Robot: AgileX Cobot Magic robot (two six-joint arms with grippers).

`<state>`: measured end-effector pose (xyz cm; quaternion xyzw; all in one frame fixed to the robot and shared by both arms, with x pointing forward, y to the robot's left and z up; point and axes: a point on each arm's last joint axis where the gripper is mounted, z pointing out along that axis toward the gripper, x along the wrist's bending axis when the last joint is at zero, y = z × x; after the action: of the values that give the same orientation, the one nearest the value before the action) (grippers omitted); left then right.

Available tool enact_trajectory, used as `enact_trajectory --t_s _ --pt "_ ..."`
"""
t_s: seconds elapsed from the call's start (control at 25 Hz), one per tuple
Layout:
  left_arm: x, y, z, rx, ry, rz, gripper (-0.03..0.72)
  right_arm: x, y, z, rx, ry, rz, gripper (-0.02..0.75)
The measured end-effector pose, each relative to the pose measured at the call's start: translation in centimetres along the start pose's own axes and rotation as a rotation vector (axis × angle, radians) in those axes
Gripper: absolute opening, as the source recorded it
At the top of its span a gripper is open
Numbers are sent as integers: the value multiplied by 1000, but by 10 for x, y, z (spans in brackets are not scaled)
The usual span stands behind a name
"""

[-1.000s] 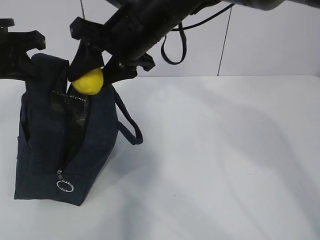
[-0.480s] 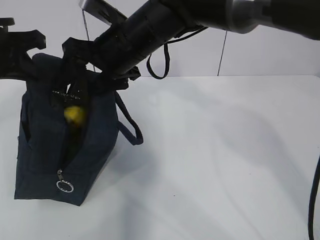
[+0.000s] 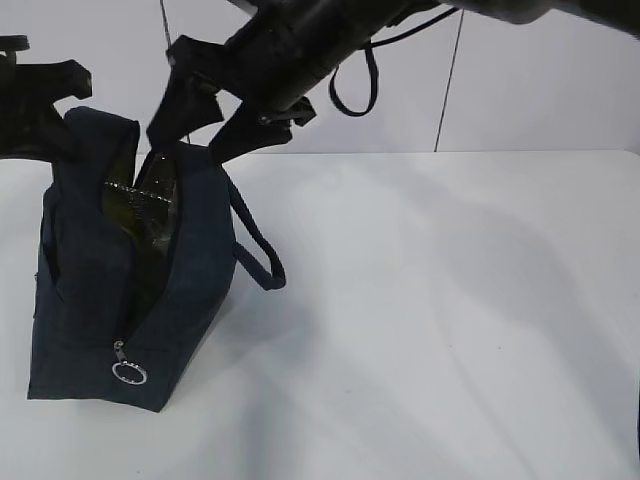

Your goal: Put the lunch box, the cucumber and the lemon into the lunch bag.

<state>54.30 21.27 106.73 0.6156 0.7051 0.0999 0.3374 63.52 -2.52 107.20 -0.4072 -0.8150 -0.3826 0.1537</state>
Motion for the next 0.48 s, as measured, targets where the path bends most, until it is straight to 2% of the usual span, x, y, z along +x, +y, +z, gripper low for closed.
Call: enact_trajectory --t_s 0.16,0.48 --pt "0 0 0 0 0 -1 -6 -13 -2 -4 34 -82 -11 540" --pt "0 0 0 0 -1 -2 -6 -34 -5 18 45 -103 23 452"
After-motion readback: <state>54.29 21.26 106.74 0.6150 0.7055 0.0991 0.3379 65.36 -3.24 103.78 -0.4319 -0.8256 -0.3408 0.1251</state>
